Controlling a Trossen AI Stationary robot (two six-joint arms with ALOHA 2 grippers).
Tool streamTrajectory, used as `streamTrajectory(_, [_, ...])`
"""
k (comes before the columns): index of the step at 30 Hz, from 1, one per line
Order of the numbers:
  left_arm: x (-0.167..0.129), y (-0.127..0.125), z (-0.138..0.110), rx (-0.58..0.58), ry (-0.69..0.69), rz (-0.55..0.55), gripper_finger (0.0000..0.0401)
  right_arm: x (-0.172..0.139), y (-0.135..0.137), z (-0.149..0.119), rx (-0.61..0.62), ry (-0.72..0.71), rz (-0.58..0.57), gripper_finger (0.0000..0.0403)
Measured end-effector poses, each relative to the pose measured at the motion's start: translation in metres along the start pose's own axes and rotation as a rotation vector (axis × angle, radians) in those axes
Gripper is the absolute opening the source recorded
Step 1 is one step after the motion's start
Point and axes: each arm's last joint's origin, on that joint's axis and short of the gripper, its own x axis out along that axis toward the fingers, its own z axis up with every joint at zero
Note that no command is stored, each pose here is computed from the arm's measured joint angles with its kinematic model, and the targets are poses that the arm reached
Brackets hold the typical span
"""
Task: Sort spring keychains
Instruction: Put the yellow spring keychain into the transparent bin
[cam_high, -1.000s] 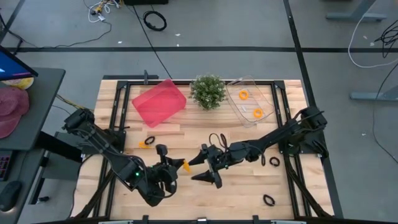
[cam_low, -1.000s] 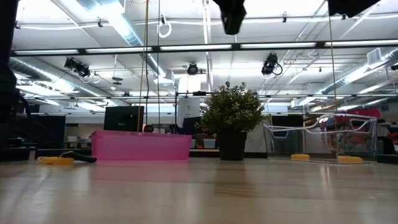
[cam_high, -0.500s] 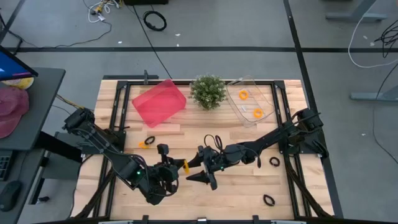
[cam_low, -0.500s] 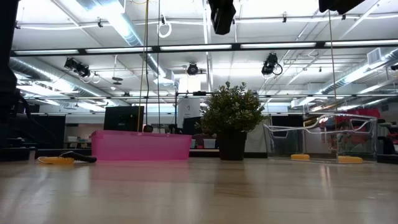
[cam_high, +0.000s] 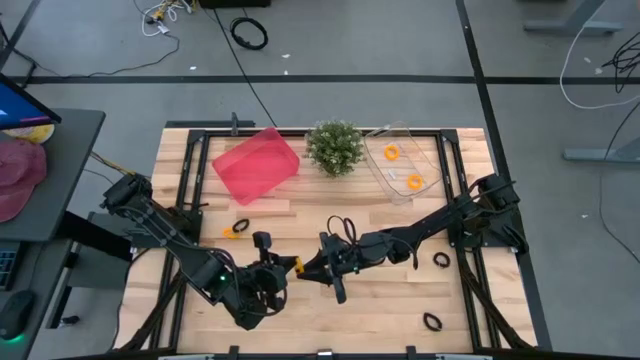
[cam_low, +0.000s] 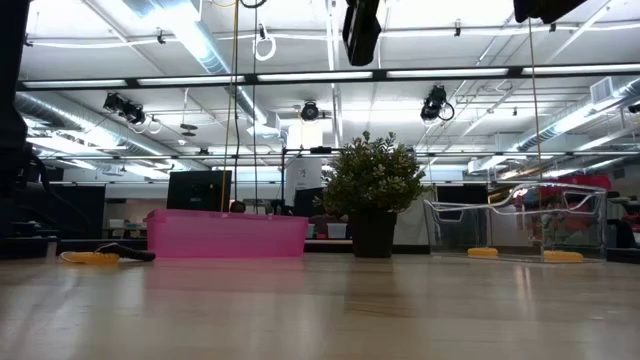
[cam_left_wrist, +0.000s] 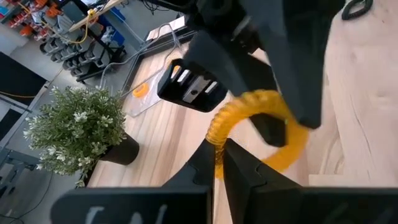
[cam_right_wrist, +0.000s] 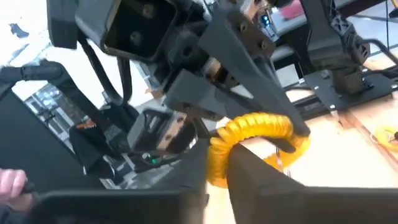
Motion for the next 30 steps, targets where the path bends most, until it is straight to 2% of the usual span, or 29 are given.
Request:
streamTrajectory(2, [0.0, 0.0, 0.0, -0.009, 0.005, -0.016, 0.0023, 0.0, 0.0, -0.001, -0.01, 0.017, 0.009, 0.0018])
streamTrajectory(7, [0.001, -0.002, -0.001, -0.042, 0.034, -0.093, 0.0048, 0.0, 0.0, -0.001, 0.016, 0.026, 0.024, 0.0035])
streamTrajectory(12, [0.001, -0.002, -0.001, -0.062, 0.033, -0.086, 0.0082, 0.0, 0.001, -0.002, 0.015, 0.039, 0.047, 0.0014])
streamTrajectory(23, [-0.001, -0.003, -0.002, -0.073, 0.039, -0.103, 0.0171, 0.0, -0.01, -0.004, 0.031, 0.108, 0.014, 0.0016])
streamTrajectory(30, [-0.007, -0.006, -0.003, -0.063, 0.045, -0.15, 0.0187, 0.0, -0.013, -0.004, 0.029, 0.119, -0.004, 0.0016])
